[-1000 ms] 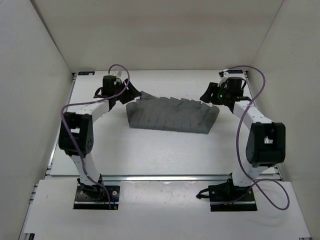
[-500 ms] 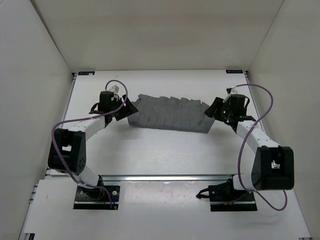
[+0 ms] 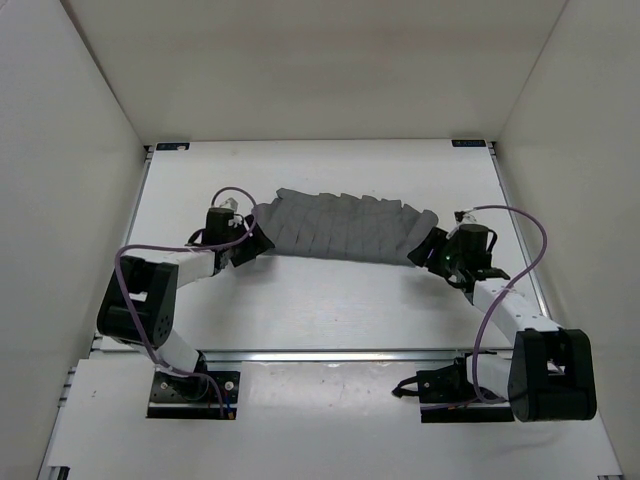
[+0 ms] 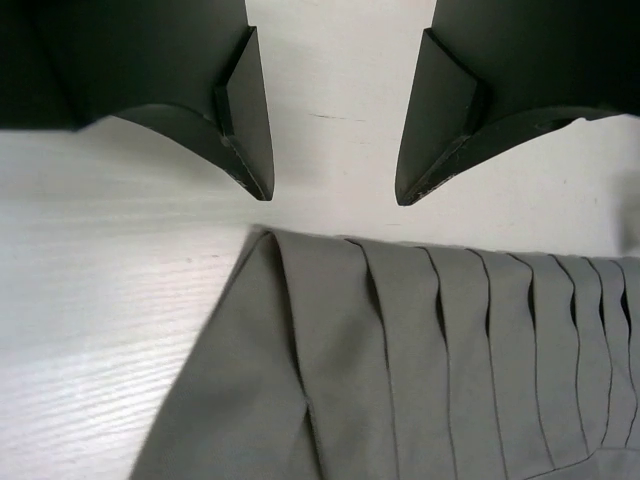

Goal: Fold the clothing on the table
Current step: Fold the skirt

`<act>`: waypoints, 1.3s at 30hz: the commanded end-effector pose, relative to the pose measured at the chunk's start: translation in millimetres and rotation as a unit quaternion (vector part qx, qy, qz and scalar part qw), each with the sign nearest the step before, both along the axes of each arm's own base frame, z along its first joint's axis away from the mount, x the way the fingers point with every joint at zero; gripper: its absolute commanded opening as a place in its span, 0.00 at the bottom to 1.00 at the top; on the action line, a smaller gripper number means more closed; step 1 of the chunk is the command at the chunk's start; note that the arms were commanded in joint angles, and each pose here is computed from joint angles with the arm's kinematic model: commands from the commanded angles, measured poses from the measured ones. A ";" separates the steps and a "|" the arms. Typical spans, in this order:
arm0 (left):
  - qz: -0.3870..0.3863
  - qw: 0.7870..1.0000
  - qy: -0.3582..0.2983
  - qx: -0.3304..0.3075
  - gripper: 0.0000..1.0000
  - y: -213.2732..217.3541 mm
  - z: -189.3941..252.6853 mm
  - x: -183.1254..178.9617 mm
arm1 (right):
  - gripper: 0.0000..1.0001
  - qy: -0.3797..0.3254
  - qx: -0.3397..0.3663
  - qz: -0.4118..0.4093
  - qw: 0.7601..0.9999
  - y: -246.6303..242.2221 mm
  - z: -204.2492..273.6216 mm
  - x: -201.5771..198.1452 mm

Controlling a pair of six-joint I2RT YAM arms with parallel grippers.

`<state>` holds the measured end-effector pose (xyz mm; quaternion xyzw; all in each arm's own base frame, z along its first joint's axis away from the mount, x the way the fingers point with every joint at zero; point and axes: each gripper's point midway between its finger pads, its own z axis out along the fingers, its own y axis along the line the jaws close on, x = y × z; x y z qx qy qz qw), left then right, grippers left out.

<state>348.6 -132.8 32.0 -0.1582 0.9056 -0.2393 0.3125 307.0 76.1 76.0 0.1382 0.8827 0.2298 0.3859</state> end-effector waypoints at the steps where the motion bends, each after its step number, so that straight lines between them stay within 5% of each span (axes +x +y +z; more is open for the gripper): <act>1: 0.025 0.999 -0.027 -0.012 0.75 -3.7 6.4 22.1 | 0.49 -0.050 0.004 -0.021 0.999 -7.5 18.5 11.4; 6: 0.050 0.998 -0.034 -0.005 0.60 -3.0 4.7 36.0 | 0.49 -0.043 0.005 -0.021 0.999 -9.1 15.3 9.8; 11: 0.049 0.998 -0.023 -0.018 0.00 -4.4 -5.1 34.6 | 0.50 -0.032 0.013 -0.031 0.999 -7.8 7.3 7.8; 27: -0.002 1.000 -0.011 -0.022 0.00 -17.6 -13.6 -26.4 | 0.52 0.052 0.023 -0.060 0.997 13.6 -44.3 30.5; 32: -0.011 1.000 -0.009 -0.017 0.00 -18.2 -18.2 -37.6 | 0.19 0.045 0.036 -0.078 0.995 3.0 -42.4 36.6; 33: -0.014 1.000 -0.005 -0.020 0.00 -20.7 -18.4 -40.7 | 0.19 0.043 0.033 -0.084 0.995 0.5 -40.0 36.0; 36: -0.010 1.000 -0.004 -0.019 0.00 -19.2 -22.1 -40.9 | 0.42 0.027 0.055 -0.119 0.991 -8.1 -35.3 30.6; 39: -0.017 1.000 -0.006 -0.023 0.00 -22.0 -23.1 -41.8 | 0.49 0.026 0.059 -0.131 0.989 -14.5 -34.9 27.2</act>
